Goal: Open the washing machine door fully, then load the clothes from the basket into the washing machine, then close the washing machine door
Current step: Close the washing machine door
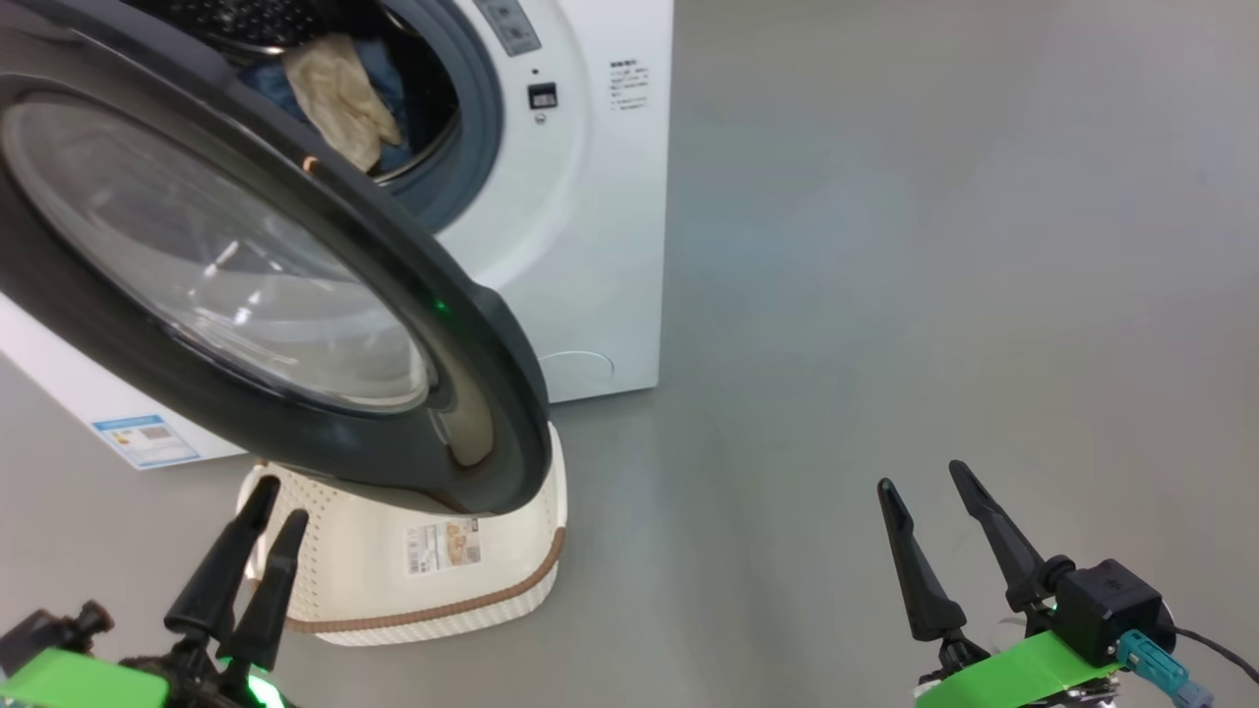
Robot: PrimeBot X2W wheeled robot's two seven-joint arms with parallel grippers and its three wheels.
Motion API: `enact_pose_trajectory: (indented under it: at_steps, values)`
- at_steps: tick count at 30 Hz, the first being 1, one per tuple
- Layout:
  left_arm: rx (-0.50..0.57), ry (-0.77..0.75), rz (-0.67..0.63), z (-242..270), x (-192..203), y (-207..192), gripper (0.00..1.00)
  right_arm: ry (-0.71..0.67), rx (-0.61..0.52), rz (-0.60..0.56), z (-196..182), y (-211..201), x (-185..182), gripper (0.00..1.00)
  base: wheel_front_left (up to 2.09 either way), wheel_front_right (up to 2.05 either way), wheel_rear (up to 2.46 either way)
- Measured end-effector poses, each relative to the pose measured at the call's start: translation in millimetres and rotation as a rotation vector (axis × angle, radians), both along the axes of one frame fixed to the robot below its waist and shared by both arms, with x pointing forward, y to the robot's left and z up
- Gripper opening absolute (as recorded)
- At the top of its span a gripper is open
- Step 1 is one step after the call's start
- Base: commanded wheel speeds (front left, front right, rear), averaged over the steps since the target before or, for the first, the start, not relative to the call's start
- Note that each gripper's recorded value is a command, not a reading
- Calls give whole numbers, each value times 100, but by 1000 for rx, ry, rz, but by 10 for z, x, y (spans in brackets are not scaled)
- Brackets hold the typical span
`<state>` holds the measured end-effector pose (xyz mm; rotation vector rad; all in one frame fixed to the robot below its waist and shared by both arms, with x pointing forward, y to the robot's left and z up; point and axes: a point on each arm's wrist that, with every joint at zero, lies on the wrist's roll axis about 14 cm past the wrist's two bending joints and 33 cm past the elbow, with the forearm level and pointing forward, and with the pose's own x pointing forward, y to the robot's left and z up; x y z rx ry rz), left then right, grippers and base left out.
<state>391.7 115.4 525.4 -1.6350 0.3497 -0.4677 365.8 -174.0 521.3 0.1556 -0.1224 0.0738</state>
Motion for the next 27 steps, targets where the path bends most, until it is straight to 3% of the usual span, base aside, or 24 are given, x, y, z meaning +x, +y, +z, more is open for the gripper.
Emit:
enact_pose_trajectory:
  at_steps: [5, 8, 10, 11, 12, 19, 27]
  values:
    - [65, -14, 86, 20, -99, 143, 100, -9, 1, 20, 34, 64, -8, 100, 0, 0, 0]
    - [168, -37, 168, 40, -123, 271, 100, -4, 2, 29, 25, 93, -37, 100, 0, 0, 0]
    - [285, -50, 232, 9, -144, 374, 100, -11, 3, 33, 47, 106, -41, 100, 0, 0, 0]
    - [430, -67, 307, -33, -172, 500, 100, -11, 3, 35, 48, 113, -58, 100, 0, 0, 0]
    - [430, -67, 307, -33, -172, 500, 100, -11, 3, 35, 48, 113, -58, 100, 0, 0, 0]
    - [881, -219, 430, 31, -250, 663, 100, -13, -5, 24, 68, 72, -82, 100, 0, 0, 0]
    - [1211, -305, 504, -1, -402, 718, 100, -11, -14, 23, 75, 70, -167, 100, 0, 0, 0]
